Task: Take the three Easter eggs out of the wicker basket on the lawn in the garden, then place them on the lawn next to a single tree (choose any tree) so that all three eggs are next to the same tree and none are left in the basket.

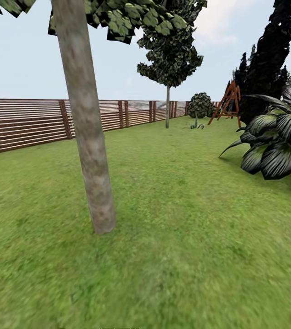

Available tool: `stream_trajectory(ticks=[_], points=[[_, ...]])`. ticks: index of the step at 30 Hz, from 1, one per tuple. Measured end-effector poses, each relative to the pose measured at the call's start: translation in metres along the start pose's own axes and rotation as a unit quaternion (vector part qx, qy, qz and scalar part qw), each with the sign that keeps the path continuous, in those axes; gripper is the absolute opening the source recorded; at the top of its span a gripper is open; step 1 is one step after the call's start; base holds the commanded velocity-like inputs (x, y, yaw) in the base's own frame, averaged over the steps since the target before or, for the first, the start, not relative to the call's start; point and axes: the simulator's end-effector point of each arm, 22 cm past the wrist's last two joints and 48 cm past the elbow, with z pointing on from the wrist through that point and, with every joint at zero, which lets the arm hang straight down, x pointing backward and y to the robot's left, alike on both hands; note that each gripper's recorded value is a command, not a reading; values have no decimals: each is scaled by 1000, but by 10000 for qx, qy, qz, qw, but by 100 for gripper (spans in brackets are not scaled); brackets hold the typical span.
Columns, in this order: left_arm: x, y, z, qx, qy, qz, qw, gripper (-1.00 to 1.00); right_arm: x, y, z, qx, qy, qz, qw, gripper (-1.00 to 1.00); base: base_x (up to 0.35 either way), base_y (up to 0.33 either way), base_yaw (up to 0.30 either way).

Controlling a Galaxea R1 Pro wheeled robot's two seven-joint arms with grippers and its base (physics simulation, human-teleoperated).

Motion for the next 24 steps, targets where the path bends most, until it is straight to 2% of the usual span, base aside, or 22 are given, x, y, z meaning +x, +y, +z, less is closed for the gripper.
stream_trajectory(ticks=[24], points=[[6,1,0,-4,82,3,10000,100,4,4,0,-36,35,-51,10000,100,0,0,244]])
